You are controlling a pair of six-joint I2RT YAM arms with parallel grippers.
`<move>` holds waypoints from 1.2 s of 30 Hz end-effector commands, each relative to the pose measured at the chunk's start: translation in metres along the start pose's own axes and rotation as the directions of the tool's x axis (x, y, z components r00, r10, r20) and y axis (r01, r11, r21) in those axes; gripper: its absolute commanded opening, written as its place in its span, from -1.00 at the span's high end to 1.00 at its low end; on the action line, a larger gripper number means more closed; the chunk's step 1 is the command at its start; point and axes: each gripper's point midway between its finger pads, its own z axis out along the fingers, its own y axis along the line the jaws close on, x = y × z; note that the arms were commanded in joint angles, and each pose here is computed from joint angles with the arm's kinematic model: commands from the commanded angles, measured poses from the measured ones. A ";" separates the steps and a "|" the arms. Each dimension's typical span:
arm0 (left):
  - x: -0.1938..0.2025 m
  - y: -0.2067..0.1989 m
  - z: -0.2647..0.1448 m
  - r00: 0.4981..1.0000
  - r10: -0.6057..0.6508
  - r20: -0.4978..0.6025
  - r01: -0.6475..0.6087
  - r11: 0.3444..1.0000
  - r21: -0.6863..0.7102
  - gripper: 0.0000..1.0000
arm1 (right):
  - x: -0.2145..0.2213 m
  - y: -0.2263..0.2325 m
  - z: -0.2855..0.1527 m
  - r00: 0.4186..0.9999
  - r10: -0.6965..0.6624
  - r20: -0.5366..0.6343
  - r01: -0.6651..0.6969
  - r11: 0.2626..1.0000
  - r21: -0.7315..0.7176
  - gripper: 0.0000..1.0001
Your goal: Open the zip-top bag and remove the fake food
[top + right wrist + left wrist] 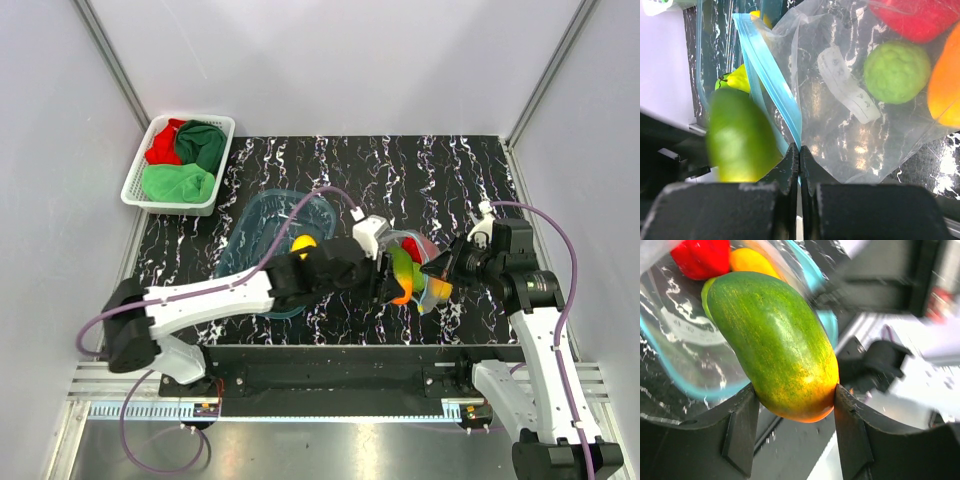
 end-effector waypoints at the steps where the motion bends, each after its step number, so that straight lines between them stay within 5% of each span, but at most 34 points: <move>1: -0.011 -0.020 -0.047 0.996 0.069 0.051 -0.074 0.992 0.105 1.00 | -0.005 0.004 0.000 0.999 -0.028 0.021 0.028 1.000 -0.013 1.00; 4: -0.012 -0.005 -0.070 0.991 0.105 0.077 -0.111 0.992 0.066 1.00 | -0.005 0.005 0.000 0.999 -0.026 0.020 0.026 1.000 -0.015 1.00; 9: -0.026 0.073 -0.112 0.986 0.031 0.162 0.004 0.978 -0.210 1.00 | -0.005 0.005 -0.001 0.999 -0.028 0.019 0.028 0.999 -0.017 1.00; 16: -0.021 0.207 -0.184 0.929 -0.079 0.362 0.305 0.719 -0.625 1.00 | -0.004 0.005 -0.001 0.999 -0.029 0.017 0.029 0.999 -0.019 1.00; 26: -0.009 0.287 -0.217 0.872 -0.185 0.454 0.481 0.498 -0.721 0.92 | -0.004 0.004 0.000 0.999 -0.029 0.017 0.029 0.999 -0.019 1.00; 36: -0.002 0.309 -0.164 0.839 -0.349 0.418 0.544 0.544 -0.639 0.90 | -0.003 0.005 0.000 0.999 -0.028 0.017 0.028 0.999 -0.021 1.00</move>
